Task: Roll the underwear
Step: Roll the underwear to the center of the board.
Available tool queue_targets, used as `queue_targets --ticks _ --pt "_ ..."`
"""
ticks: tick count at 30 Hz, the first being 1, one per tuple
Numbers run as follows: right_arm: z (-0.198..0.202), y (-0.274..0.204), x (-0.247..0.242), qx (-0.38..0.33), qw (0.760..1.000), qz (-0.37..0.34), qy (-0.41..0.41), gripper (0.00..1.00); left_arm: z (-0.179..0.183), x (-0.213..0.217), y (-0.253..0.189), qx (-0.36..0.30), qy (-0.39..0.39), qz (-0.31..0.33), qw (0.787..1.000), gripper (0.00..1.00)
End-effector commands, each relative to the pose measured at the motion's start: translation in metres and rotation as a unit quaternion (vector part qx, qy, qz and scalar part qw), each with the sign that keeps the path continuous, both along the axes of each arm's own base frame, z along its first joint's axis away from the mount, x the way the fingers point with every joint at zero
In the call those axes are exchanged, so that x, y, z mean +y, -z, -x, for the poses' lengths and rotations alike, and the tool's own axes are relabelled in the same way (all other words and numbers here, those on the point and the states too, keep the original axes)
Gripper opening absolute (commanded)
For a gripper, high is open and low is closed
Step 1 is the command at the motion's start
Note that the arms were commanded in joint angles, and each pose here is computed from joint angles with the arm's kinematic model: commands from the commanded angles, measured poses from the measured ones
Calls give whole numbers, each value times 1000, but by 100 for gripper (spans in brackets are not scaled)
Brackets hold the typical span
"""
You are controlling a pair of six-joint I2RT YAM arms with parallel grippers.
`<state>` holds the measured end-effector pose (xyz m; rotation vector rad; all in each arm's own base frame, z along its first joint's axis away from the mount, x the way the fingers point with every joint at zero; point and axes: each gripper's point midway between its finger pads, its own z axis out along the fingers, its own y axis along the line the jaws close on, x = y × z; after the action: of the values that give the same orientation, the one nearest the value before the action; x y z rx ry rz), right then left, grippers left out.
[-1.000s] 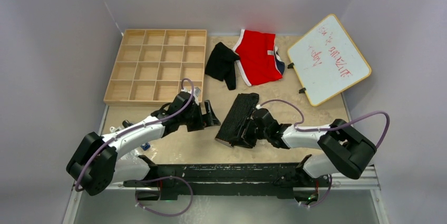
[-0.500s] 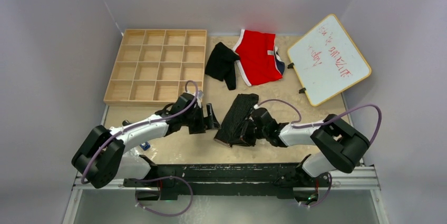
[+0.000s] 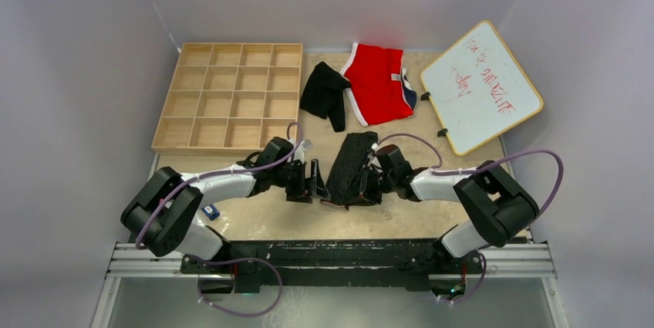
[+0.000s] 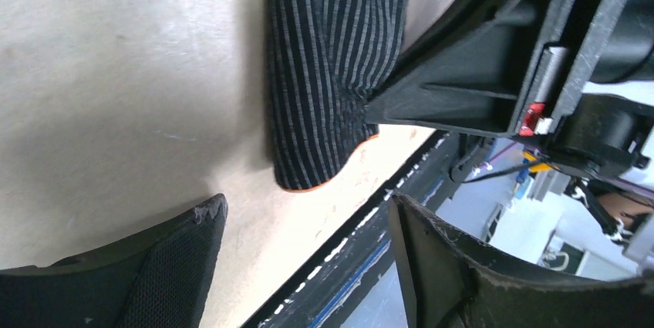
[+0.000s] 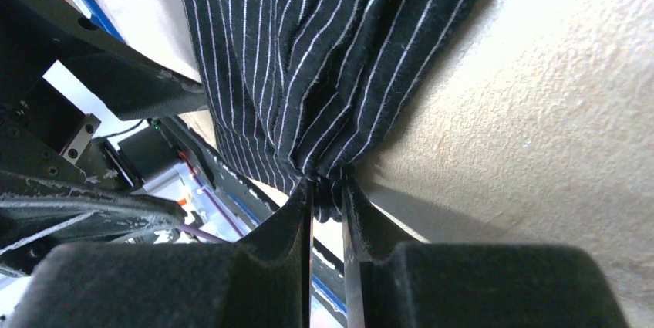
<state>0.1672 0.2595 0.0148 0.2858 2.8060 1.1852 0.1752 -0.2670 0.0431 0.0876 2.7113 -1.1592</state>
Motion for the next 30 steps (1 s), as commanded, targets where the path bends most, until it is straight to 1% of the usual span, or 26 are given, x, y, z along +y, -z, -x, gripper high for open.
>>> queue_targets --ticks 1,4,6,8,10,13,16,18,21,24,28,30 --pt "20 23 -17 27 999 35 -25 17 2 -18 -16 -12 36 72 997 74" --pt "26 15 -12 46 999 -8 12 17 1 -20 -13 -6 35 74 997 72" --pt "34 19 -21 71 996 -5 59 18 2 -20 -8 1 38 70 997 69" --pt "37 17 -25 74 993 -12 89 18 5 -20 -4 9 46 70 996 65" --pt "39 17 -31 81 990 -2 112 23 9 -21 -2 15 58 72 996 63" --pt "39 12 -33 68 990 -2 125 28 16 -24 0 20 73 76 994 59" --pt "36 7 -35 58 989 -2 134 29 21 -30 -6 30 91 98 991 55" --pt "36 6 -36 56 989 -3 135 29 23 -35 -12 31 96 117 988 55" --pt "37 8 -35 60 989 0 132 32 22 -37 -11 31 95 120 988 57" --pt "37 4 -30 50 992 -12 112 37 21 -38 -5 36 90 114 989 58" --pt "31 -14 -22 15 995 -40 87 51 20 -35 5 41 80 100 991 58" --pt "29 -21 -22 4 995 -43 87 53 19 -34 7 38 78 94 992 58"
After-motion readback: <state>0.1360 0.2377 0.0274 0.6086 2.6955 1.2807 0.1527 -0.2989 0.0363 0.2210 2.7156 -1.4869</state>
